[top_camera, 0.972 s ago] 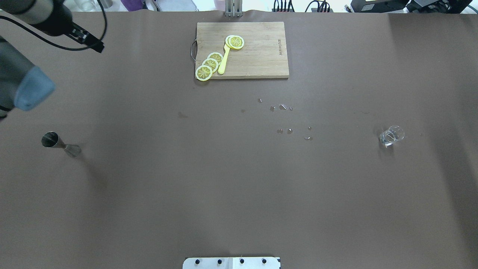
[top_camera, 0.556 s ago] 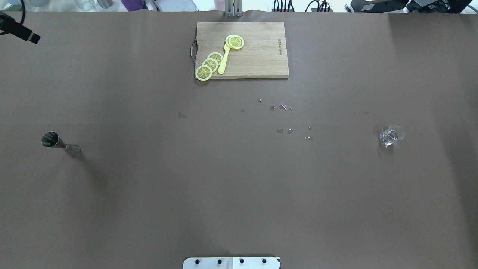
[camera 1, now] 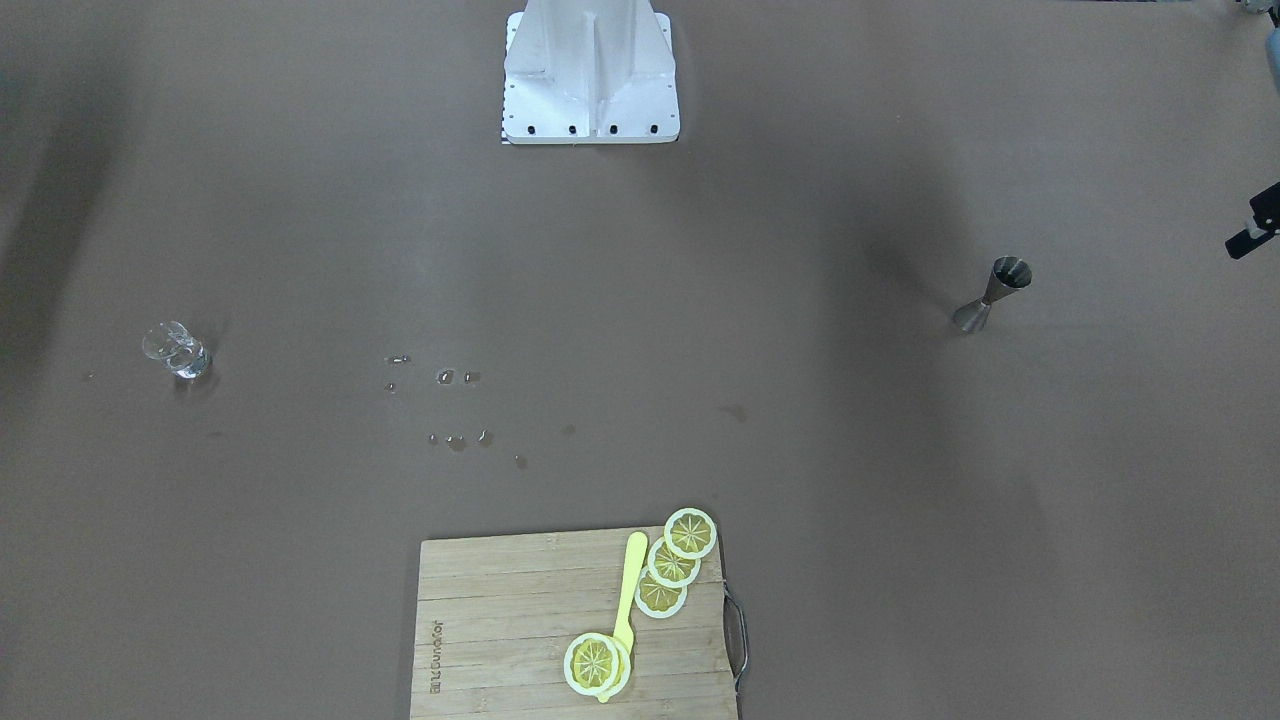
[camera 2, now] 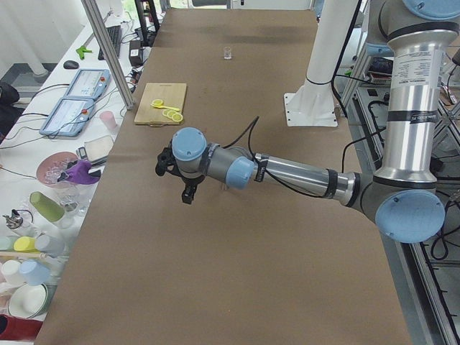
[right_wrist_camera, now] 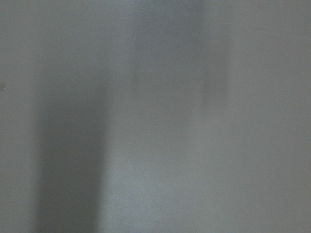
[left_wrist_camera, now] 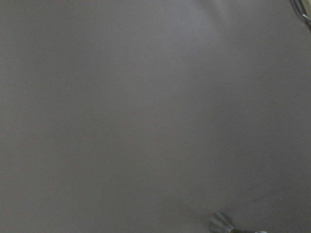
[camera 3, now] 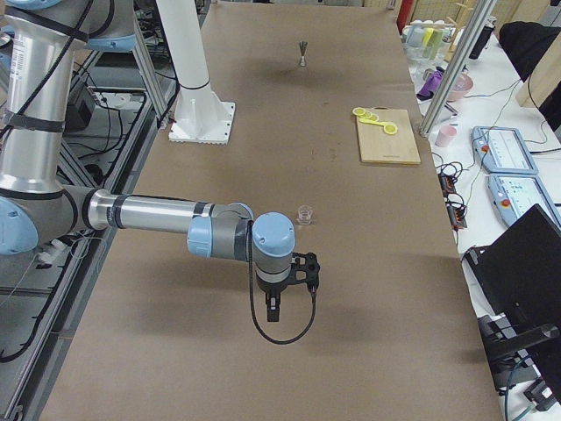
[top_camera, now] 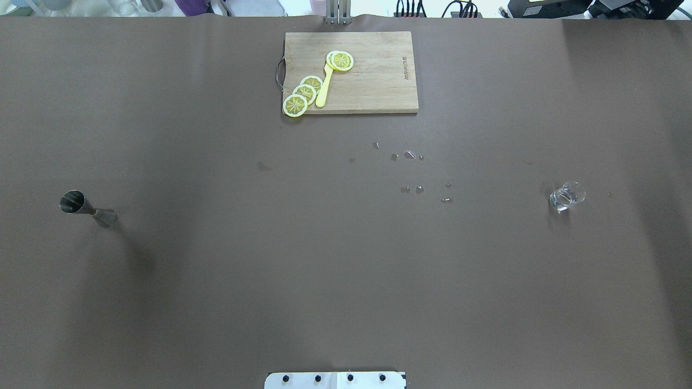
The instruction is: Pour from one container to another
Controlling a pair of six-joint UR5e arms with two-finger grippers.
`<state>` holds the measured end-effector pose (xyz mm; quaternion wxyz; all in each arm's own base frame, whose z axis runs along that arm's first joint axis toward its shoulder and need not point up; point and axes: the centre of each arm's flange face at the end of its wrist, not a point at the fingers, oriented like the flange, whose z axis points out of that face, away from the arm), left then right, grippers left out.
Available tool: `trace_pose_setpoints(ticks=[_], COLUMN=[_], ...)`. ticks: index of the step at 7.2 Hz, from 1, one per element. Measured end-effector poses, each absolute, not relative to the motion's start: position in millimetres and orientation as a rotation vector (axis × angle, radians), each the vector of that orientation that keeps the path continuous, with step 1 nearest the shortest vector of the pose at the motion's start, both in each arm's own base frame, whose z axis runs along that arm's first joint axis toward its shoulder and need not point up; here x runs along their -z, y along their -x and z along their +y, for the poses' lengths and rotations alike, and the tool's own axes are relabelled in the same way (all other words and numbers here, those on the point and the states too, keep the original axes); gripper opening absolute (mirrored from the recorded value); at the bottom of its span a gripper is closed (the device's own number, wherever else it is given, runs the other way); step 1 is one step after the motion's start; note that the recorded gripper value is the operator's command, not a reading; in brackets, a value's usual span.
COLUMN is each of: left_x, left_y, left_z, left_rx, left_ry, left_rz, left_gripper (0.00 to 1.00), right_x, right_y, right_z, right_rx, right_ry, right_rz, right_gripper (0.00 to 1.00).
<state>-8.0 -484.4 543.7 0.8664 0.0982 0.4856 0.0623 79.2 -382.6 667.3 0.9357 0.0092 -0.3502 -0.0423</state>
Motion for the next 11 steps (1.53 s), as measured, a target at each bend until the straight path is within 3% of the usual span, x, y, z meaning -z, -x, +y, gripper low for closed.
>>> trace_pose_setpoints(ticks=[7,11], left_x=[-646,-636], left_y=[70,109], left_z=[-437,-425], left_rx=[-0.195,-0.202], left_ry=[-0.065,-0.034], left_rz=[0.801,0.726], left_gripper=[0.99,0.99], right_x=[-652,-640], right_y=[-67,-64], right_z=[-393,-390], right_rx=[0.123,0.081], right_ry=[-0.005,0.063], right_rz=[-0.682,-0.688], right_gripper=[1.00,1.00])
